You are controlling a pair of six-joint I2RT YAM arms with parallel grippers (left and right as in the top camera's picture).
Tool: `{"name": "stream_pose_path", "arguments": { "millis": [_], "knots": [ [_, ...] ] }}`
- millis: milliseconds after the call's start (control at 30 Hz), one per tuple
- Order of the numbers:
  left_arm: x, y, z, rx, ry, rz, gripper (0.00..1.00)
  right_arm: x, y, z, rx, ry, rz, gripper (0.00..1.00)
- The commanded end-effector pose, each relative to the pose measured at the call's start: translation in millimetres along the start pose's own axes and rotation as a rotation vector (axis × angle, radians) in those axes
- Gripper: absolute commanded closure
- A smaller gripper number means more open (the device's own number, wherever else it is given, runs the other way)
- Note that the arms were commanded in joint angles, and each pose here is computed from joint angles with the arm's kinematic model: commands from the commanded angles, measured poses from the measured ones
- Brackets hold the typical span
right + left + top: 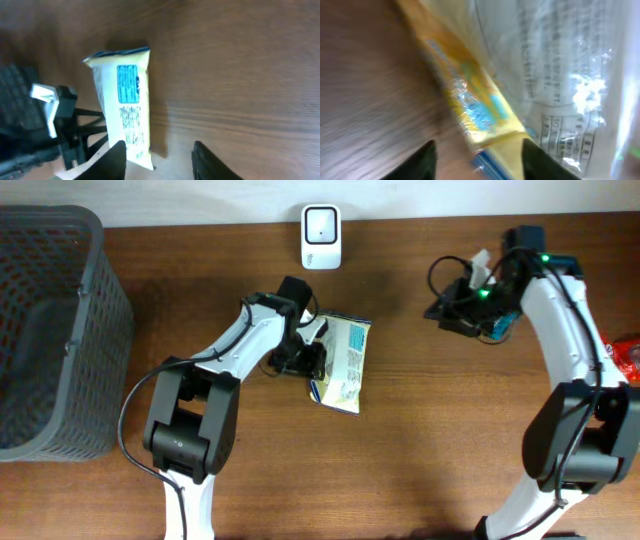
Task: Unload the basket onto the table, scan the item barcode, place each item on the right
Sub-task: 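Set the yellow bag down flat and open both grippers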
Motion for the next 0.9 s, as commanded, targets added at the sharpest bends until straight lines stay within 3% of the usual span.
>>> {"name": "stream_pose_path", "arguments": {
  "millis": [0,133,267,333,633,867],
  "knots": [
    [45.3,-2.0,-21.0,0.04,-0.118,-0.164,0.01,-6.0,18.1,-3.9,0.043,-0.022,0.028,0.57],
    [96.7,7.1,-32.4,0.212,-0.208,-0.204,0.01,-17.5,35.2,-7.1,0.039,-0.041,0.021,0.62],
    [122.1,36.3,-37.1,0.321,-0.234,-0.202,0.01,-49.1,67.4,1.4,0.106,0.012,0.027,0.9],
    [123.6,47.2,-35.7,0.348,-0.22,-0.213,0.0,-67.2,73.5,7.6,0.048,0.03,0.123,0.94],
    [135.5,96.1,-26.0,0.507,-0.181,-0.293,0.01,-162.5,94.7,34.5,0.079,0.172,0.167,0.96],
    [135.7,101.5,-21.3,0.523,-0.151,-0.3,0.01,-214.2,70.6,54.7,0.076,0.279,0.302,0.96]
  ]
}}
Point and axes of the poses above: each gripper's point midway between its finger pads, its own x axis back along the fingers, its own y axis along the line the jaws close on, z = x × y, the point moved 10 cm from there along x, back along the fingers, and after that the axes turned 12 degrees about x, right-handed, at the moved point
